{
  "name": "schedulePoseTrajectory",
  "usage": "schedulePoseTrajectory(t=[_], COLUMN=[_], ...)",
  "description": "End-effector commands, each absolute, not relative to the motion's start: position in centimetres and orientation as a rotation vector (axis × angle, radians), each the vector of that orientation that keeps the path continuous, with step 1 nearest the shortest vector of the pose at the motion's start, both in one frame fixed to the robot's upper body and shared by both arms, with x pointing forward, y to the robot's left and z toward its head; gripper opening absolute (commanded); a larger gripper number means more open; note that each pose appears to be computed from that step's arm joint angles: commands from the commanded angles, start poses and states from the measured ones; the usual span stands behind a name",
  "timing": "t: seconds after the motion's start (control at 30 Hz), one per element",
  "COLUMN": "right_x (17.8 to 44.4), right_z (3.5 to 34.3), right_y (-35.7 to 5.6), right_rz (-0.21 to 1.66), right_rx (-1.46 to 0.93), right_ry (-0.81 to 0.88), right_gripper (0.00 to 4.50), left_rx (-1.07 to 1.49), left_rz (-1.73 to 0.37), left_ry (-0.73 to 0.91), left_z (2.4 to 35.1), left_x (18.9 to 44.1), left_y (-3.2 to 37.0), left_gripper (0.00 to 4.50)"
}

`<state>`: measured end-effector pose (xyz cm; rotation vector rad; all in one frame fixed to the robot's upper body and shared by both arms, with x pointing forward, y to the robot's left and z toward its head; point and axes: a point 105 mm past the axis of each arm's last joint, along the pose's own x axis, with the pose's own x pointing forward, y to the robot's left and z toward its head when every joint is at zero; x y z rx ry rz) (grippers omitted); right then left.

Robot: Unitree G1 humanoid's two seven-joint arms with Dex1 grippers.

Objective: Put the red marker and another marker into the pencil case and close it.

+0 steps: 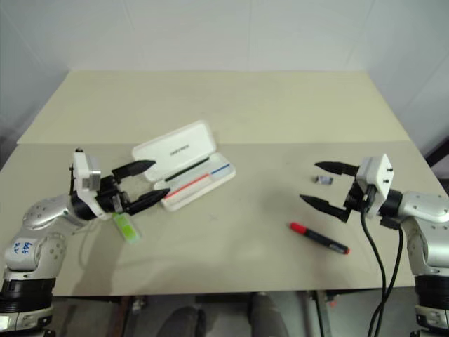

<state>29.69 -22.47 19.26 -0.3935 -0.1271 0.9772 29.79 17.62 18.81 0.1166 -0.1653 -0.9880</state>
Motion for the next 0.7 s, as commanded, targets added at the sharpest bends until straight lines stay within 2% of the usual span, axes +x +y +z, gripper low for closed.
schedulePoseTrajectory(t=[0.03,0.7], right_x=[29.9,30.9], right_z=[20.7,19.8], right_y=[-22.6,-20.2], right_rz=[0.963,0.966], right_rx=[-0.426,-0.402], right_ry=[-0.172,-0.221], right_gripper=[4.50,4.50], left_rx=[0.140,0.153], left_rz=[-0.988,-0.967], left_ry=[-0.202,-0.194], left_z=[19.6,19.3], left_x=[29.7,29.8], left_y=[17.4,18.2], left_gripper=[4.48,4.48])
